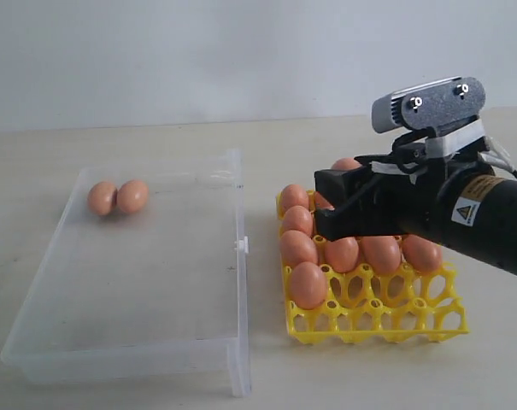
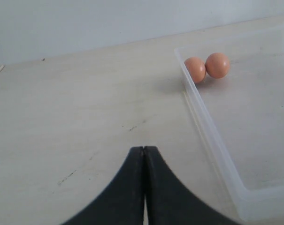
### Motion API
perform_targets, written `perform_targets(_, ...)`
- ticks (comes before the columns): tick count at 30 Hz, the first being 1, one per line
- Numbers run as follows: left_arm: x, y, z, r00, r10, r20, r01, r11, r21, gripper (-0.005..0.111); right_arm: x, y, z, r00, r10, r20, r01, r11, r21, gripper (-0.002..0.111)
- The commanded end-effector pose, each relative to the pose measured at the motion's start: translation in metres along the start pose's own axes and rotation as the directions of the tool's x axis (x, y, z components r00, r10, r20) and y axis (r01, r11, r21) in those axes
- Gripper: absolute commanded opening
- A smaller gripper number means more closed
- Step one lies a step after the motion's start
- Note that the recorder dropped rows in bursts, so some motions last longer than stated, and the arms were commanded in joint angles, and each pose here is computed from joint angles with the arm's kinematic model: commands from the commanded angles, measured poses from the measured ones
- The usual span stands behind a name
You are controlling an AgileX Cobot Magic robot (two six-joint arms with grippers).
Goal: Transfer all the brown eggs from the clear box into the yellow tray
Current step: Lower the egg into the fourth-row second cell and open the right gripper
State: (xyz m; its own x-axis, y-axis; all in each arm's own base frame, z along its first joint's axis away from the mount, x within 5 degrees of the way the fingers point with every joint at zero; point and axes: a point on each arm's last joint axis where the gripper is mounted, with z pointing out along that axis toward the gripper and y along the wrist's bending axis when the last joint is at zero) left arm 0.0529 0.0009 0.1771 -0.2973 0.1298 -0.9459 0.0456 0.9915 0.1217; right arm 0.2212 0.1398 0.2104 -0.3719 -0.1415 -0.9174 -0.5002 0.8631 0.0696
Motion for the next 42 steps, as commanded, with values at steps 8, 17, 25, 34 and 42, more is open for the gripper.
perform_targets(8,-0.002,0.0,-0.001,1.0,-0.004,0.016,0.004,1.0,0.004,0.0,0.036,-0.004,0.021,0.981,0.003,-0.194,0.001,1.0,0.02,0.0)
perform_targets(17,-0.002,0.0,-0.001,1.0,-0.004,0.016,0.004,1.0,0.004,0.0,0.049,-0.005,0.028,0.968,0.009,-0.253,-0.002,1.0,0.026,0.0)
perform_targets(25,-0.002,0.0,-0.001,1.0,-0.004,0.016,0.004,1.0,0.004,0.0,0.056,-0.005,0.031,0.958,0.012,-0.288,-0.003,1.0,0.029,0.0)
perform_targets(34,-0.002,0.0,-0.001,1.0,-0.004,0.016,0.004,1.0,0.004,0.0,0.059,-0.006,0.033,0.954,0.012,-0.299,-0.003,1.0,0.03,0.0)
perform_targets(42,-0.002,0.0,-0.001,1.0,-0.004,0.016,0.004,1.0,0.004,0.0,0.059,-0.006,0.033,0.953,0.022,-0.302,-0.012,0.999,0.036,0.0)
